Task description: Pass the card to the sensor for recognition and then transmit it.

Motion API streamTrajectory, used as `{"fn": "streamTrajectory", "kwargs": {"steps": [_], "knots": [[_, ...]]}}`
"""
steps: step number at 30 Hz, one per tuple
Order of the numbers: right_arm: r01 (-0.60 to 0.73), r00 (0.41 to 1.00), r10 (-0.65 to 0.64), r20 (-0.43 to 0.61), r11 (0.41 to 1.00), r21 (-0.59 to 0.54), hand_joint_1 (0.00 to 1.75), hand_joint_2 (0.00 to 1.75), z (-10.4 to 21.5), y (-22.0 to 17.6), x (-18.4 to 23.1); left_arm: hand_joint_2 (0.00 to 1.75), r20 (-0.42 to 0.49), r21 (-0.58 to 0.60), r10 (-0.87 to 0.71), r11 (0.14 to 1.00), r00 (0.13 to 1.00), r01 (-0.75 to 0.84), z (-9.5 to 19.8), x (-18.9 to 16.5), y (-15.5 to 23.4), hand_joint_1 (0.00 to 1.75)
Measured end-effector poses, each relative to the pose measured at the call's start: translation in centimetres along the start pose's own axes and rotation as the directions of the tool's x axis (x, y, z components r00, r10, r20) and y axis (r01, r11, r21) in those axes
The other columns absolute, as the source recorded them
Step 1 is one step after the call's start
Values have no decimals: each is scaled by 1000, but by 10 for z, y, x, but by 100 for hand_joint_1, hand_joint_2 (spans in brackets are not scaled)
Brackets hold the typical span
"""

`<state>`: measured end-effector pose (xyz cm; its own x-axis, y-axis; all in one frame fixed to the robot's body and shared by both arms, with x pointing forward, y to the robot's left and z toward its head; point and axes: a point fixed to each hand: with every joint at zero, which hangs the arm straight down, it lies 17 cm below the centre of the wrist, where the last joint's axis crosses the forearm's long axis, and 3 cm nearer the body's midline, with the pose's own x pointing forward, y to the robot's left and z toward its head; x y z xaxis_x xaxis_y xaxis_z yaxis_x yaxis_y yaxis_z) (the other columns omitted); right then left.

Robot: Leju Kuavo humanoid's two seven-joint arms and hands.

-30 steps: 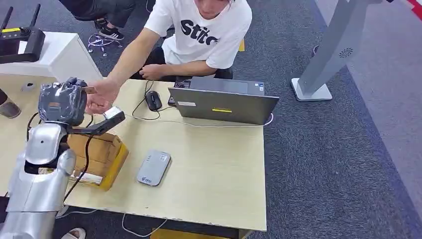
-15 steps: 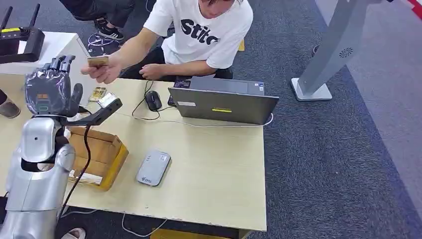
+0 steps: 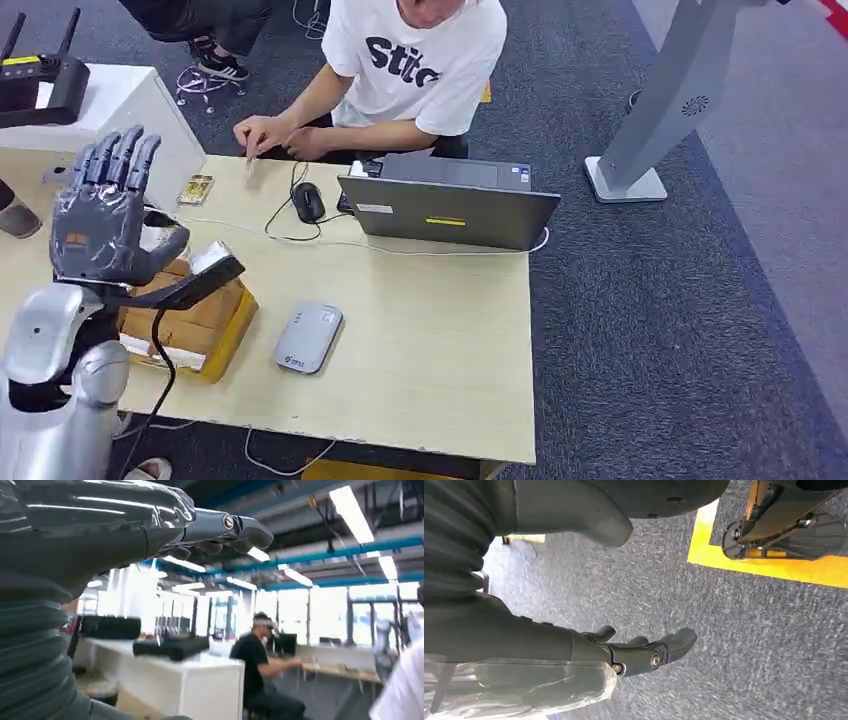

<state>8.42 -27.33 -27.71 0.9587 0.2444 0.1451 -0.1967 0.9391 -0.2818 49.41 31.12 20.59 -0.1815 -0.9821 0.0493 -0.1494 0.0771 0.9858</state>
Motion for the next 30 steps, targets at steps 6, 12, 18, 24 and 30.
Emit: {"fn": "streamTrajectory", "kwargs": {"steps": [6,12,18,24,30], "knots": [[49,999,-49,-1,999,-2,0,175,0,1,-1,175,17,-139,4,990,1000,-1,54,-21,-30,0],[81,997,-81,-12,997,-1,0,175,1,3,-2,175,-8,-270,-89,959,996,84,100,-44,-50,0],[93,995,-93,-28,996,3,0,175,2,6,-4,175,-17,-349,-134,929,991,119,129,-56,-66,0],[81,996,-81,-33,997,7,0,175,2,7,-4,175,-43,-400,-191,903,981,158,146,-68,-81,0],[56,998,-55,-23,998,9,0,175,2,8,-2,175,-93,-482,-217,864,972,147,161,-86,-109,0]]}}
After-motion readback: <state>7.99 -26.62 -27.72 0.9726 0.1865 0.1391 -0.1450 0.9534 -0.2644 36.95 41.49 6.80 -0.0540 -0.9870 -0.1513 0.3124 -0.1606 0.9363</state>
